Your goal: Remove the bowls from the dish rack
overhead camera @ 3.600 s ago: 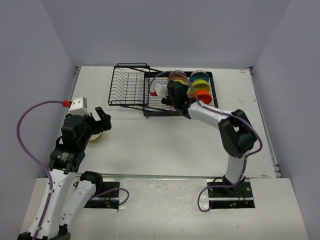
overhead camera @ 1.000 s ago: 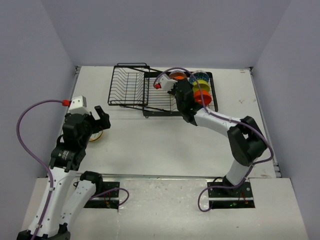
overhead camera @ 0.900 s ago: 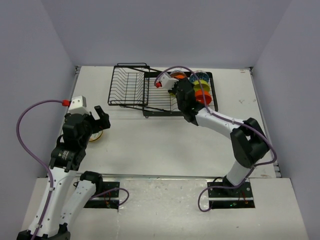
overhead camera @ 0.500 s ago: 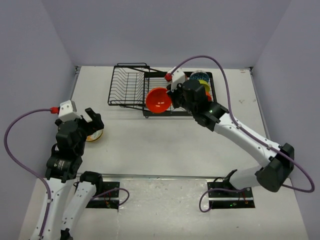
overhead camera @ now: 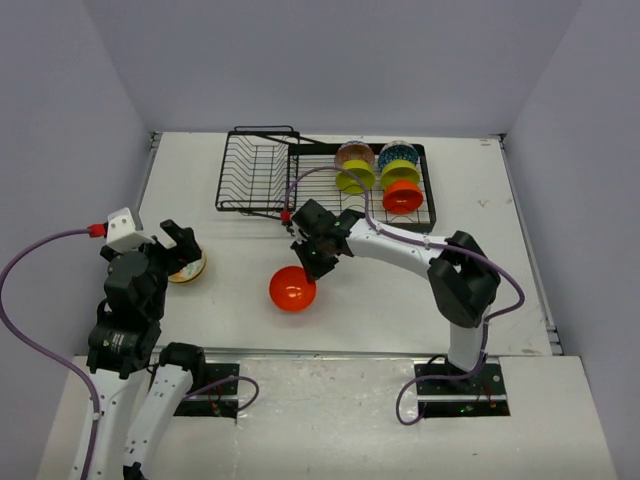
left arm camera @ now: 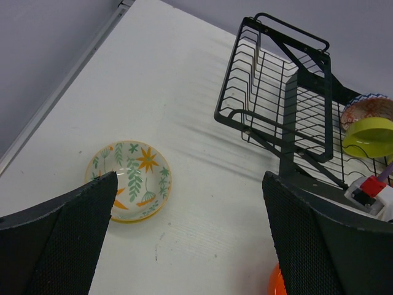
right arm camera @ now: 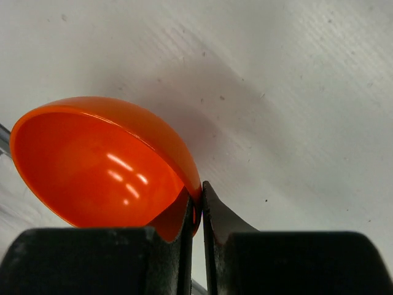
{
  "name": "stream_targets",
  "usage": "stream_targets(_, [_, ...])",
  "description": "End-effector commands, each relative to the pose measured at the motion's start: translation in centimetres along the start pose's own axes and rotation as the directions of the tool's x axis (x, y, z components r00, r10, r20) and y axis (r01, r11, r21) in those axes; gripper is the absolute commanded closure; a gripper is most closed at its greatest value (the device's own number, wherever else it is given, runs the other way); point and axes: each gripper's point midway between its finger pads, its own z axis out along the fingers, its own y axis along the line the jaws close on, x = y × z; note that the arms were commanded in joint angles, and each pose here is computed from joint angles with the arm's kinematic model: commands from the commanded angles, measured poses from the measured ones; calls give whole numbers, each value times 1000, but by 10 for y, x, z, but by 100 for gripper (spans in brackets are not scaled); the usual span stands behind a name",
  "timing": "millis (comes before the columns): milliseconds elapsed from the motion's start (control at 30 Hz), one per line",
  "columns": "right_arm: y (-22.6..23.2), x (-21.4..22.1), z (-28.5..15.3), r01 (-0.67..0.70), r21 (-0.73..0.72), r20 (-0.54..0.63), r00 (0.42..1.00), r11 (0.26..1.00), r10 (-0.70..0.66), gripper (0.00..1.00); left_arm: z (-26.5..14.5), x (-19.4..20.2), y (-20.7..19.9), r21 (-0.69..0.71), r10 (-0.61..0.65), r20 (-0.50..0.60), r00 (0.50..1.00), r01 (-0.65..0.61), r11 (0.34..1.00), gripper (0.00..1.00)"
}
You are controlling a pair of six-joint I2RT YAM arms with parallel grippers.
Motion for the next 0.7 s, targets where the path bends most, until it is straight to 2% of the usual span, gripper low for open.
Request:
stream_targets(0, [26, -22, -19, -9, -61, 32, 999, 998, 11, 100, 1, -3, 2, -16, -16, 12, 1000, 16, 1000, 0])
stream_targets(200, [25, -30, 5, -28, -39, -17, 999, 999, 28, 100, 3, -1, 1, -10, -11, 5, 1000, 11, 1000, 0])
stream_targets(433, [23, -53, 20, -92, 10, 17, 996, 996, 92, 100, 2, -2, 0, -6, -11, 8, 1000, 11, 1000, 0])
stream_targets(600, [28, -57, 28, -77, 13, 13, 997, 997, 77, 100, 1, -2, -1, 1, -12, 12, 1000, 12, 1000, 0])
stream_targets(667, [31, -60, 30, -76, -3, 29, 997, 997, 76, 96, 1, -2, -1, 5, -11, 13, 1000, 11, 1000, 0])
